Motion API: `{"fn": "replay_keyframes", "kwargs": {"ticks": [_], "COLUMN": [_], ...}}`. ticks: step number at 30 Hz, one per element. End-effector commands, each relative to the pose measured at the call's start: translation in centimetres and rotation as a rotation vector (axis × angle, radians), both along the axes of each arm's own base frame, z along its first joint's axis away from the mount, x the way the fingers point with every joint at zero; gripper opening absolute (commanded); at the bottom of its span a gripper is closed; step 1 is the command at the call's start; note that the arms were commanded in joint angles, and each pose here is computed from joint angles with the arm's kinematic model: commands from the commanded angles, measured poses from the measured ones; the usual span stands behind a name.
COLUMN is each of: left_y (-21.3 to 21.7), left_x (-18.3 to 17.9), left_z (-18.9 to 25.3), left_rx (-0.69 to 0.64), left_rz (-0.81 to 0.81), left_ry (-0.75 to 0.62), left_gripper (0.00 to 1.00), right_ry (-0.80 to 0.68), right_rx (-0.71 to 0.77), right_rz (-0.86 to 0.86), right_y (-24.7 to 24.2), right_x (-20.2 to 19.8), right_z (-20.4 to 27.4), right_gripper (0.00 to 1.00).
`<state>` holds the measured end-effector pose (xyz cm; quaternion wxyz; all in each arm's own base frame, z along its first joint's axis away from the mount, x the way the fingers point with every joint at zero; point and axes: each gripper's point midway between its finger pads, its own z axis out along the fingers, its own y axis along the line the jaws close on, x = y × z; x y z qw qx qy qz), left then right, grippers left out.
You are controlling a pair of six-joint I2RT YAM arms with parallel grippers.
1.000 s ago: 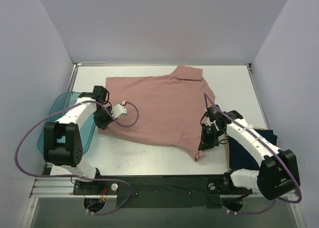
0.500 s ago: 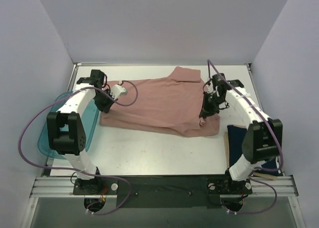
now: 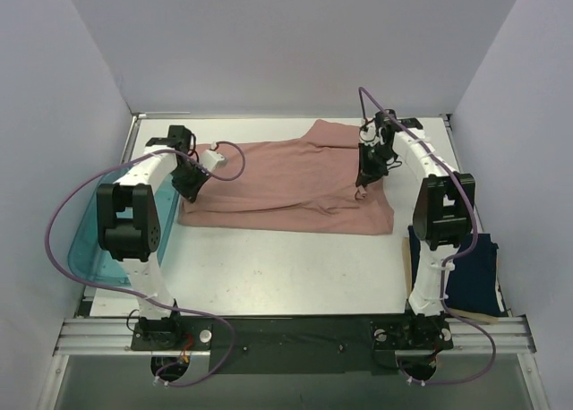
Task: Fold and stack the t-shirts
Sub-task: Fold the flattened tshirt in 1/3 of the way
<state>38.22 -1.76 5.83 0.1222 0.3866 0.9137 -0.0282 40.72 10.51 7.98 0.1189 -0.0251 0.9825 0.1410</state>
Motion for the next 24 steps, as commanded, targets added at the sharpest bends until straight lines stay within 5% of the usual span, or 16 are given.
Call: {"fn": "replay_keyframes", "kwargs": {"ticks": [1,9,11,13,17,21,24], "left_y": [1.0,0.9,0.9,1.0,1.7,-0.7,-5.5], "left_x": [1.6,2.5,3.4,5.0,8.4,8.7,3.9], "left_z": [1.3,1.1,1.4,2.2,4.6,6.9,5.7], "left_rx": [0.004,-0.015,-0.012,-0.009,0.014,-0.002,-0.076], "left_rz": [0.085,0.106,0.115,0.13,0.163,-0.013,-0.303], "left_ry": [-0.07,-0.08,-0.11,-0.178,-0.345,-0.378,-0.252], "left_gripper": [0.0,0.0,0.11,0.35,0.47,0.48,0.35], "right_ry": [-0.001,-0.007,-0.003,0.002,0.009,0.004,0.003], "right_rx": [-0.038,0.013,0.012,0.015,0.045,0.043,0.04], "right_rz": [0.045,0.035,0.027,0.017,0.004,-0.028,-0.044], "right_y": [-1.1,-0.4,-0.4,-0.3,0.4,0.3,0.2], "right_x": [0.6,2.7,3.0,3.4,3.9,4.4,4.5], "right_z": [0.3,-0.1,-0.5,-0.8,-1.3,-1.4,-1.5], "right_gripper": [0.0,0.0,0.0,0.0,0.0,0.0,0.0]}}
